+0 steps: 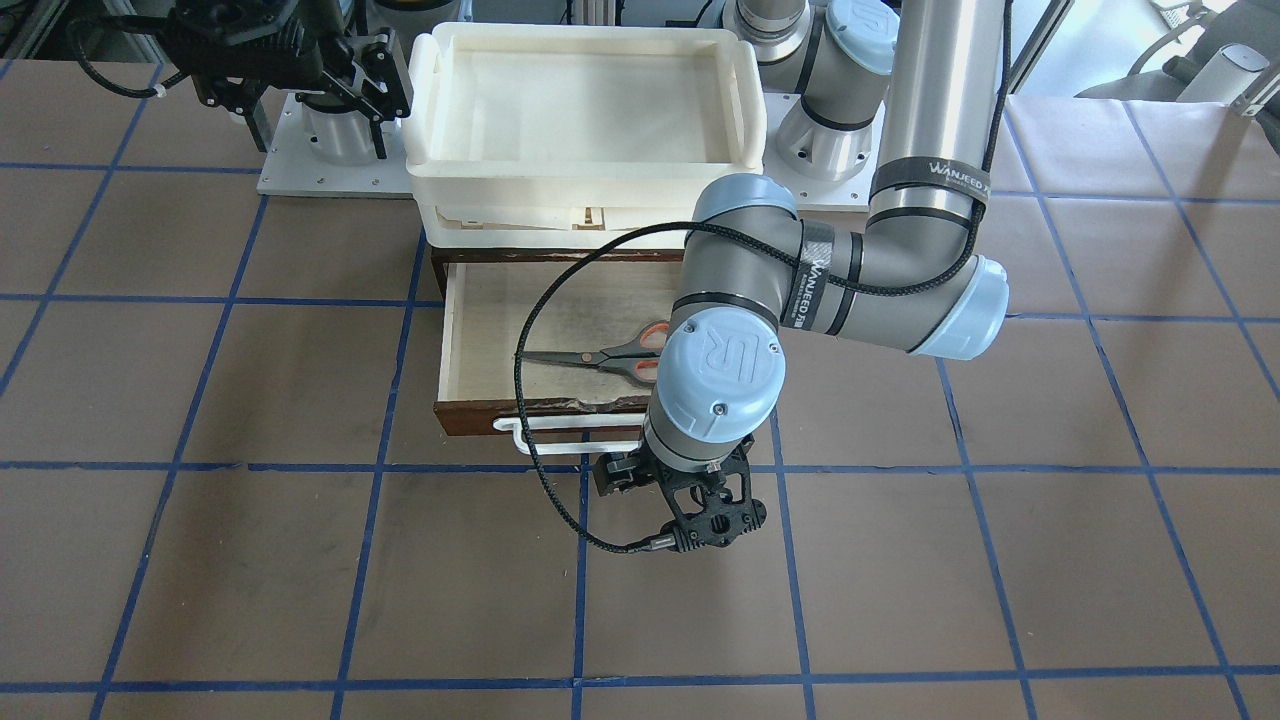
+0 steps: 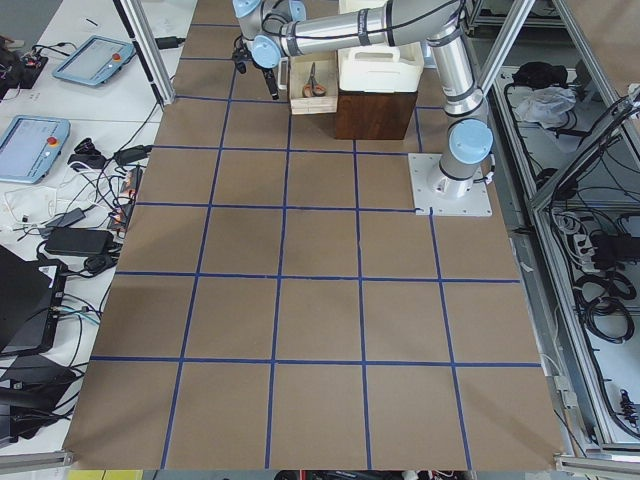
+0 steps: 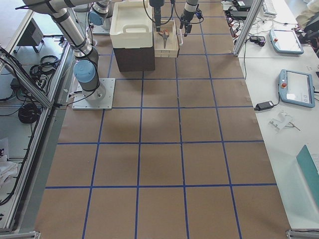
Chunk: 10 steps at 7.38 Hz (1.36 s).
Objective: Put scissors in drawer and close it
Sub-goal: 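Push the drawer closed with the left gripper, moving it toward the tray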
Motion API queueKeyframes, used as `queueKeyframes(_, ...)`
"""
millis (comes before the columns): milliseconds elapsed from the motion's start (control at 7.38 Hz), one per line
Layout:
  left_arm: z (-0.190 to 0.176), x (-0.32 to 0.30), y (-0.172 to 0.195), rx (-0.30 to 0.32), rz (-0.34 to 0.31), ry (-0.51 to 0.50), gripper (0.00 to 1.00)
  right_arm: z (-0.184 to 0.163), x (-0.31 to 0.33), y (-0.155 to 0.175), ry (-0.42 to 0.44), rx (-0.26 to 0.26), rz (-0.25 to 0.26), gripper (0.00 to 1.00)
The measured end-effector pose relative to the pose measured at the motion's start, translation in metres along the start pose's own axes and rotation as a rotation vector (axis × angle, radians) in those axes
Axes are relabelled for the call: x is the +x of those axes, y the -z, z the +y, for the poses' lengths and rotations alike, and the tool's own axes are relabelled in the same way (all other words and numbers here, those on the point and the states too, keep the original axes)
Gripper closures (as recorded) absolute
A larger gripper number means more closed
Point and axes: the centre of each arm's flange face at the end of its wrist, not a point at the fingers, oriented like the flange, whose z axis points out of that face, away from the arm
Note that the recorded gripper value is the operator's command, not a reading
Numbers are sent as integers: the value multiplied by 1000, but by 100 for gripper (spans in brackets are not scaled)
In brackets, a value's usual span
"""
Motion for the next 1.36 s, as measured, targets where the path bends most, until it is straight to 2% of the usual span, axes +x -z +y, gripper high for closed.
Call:
queueKeyframes(949, 12, 2, -10, -58, -40, 16, 0, 0, 0, 0, 0, -1, 0, 0)
queueKeyframes(1356, 23, -4, 5, -91, -49, 19, 0, -1, 0, -1, 0, -1, 0, 0)
